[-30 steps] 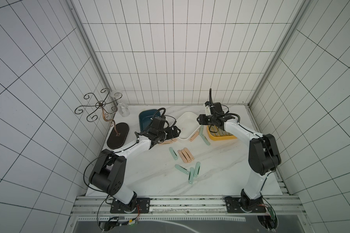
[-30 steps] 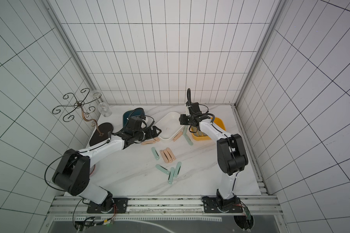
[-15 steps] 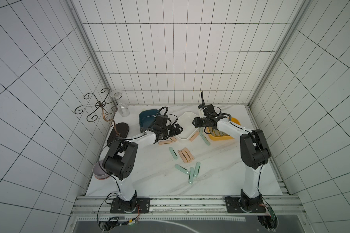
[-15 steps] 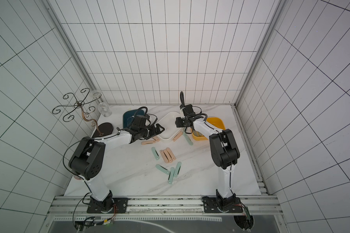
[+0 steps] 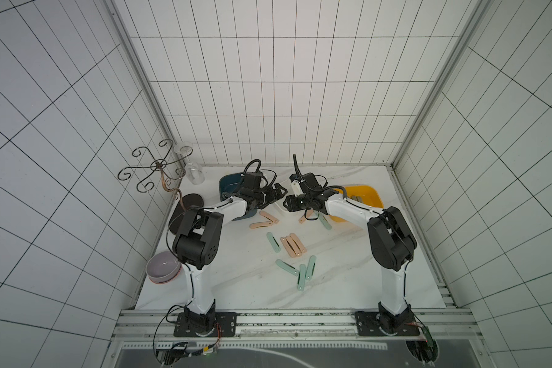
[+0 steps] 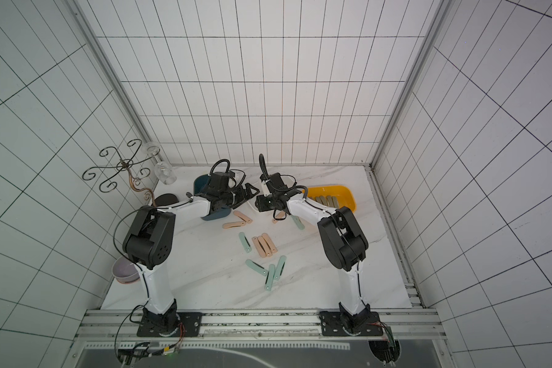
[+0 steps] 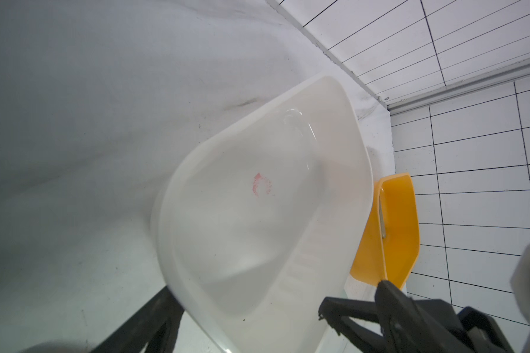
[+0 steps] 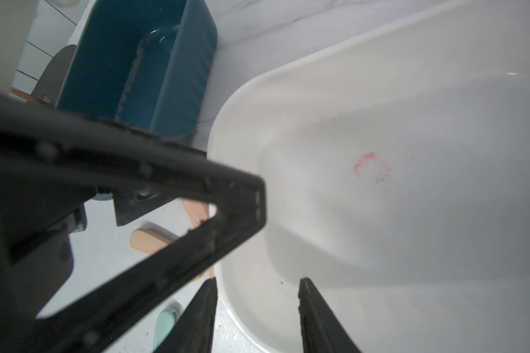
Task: Place the fruit knives into the storage box by color
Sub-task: Adjust the storage box at the center of the board.
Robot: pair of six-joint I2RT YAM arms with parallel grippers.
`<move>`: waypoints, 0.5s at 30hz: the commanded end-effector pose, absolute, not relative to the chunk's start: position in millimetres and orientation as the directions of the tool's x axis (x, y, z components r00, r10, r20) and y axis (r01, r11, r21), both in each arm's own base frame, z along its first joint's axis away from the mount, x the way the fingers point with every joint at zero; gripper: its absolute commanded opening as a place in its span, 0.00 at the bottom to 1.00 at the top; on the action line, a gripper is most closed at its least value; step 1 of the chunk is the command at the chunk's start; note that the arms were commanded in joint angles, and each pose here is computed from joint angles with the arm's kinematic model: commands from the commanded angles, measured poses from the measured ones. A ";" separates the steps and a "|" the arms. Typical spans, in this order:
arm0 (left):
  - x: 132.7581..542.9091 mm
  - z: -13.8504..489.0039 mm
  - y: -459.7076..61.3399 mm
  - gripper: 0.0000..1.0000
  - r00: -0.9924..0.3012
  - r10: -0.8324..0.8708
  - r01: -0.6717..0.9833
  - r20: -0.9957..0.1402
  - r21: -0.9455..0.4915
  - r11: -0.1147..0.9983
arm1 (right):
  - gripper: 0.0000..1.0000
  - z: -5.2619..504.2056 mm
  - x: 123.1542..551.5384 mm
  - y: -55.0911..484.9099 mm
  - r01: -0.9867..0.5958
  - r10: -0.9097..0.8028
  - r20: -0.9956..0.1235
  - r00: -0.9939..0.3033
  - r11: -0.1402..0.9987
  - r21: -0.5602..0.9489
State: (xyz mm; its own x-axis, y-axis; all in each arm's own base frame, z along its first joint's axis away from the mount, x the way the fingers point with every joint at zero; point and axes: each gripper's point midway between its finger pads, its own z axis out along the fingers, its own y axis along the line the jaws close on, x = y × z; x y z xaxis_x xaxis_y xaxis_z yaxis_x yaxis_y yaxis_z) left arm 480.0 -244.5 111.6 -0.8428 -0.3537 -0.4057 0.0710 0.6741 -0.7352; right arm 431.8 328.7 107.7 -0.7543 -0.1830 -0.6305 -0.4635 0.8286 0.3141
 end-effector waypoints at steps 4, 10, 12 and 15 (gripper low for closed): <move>497.2 129.4 -232.6 0.97 -0.821 -0.379 0.094 -0.427 -0.756 0.647 | 0.49 176.1 487.2 294.2 -0.394 -0.025 -0.719 -0.695 0.849 0.353; 489.1 134.2 -231.2 0.97 -0.827 -0.371 0.102 -0.423 -0.761 0.640 | 0.60 197.4 534.8 233.4 -0.285 0.092 -0.747 -0.659 0.888 0.362; 484.6 134.9 -230.3 0.97 -0.829 -0.370 0.100 -0.419 -0.763 0.639 | 0.65 200.7 550.8 218.0 -0.258 0.118 -0.756 -0.644 0.897 0.359; 477.9 136.1 -229.0 0.97 -0.830 -0.370 0.098 -0.417 -0.763 0.639 | 0.69 198.8 572.1 200.9 -0.221 0.137 -0.763 -0.631 0.912 0.346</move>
State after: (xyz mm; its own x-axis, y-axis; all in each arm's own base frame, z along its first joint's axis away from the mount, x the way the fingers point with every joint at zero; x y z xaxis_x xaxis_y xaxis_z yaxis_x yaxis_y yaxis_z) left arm 484.0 -227.1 116.8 -0.8406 -0.3738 -0.3920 0.0605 0.6545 -0.7537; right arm 545.6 200.9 167.9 -0.6899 0.1135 -0.7149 -0.2119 0.9127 0.3494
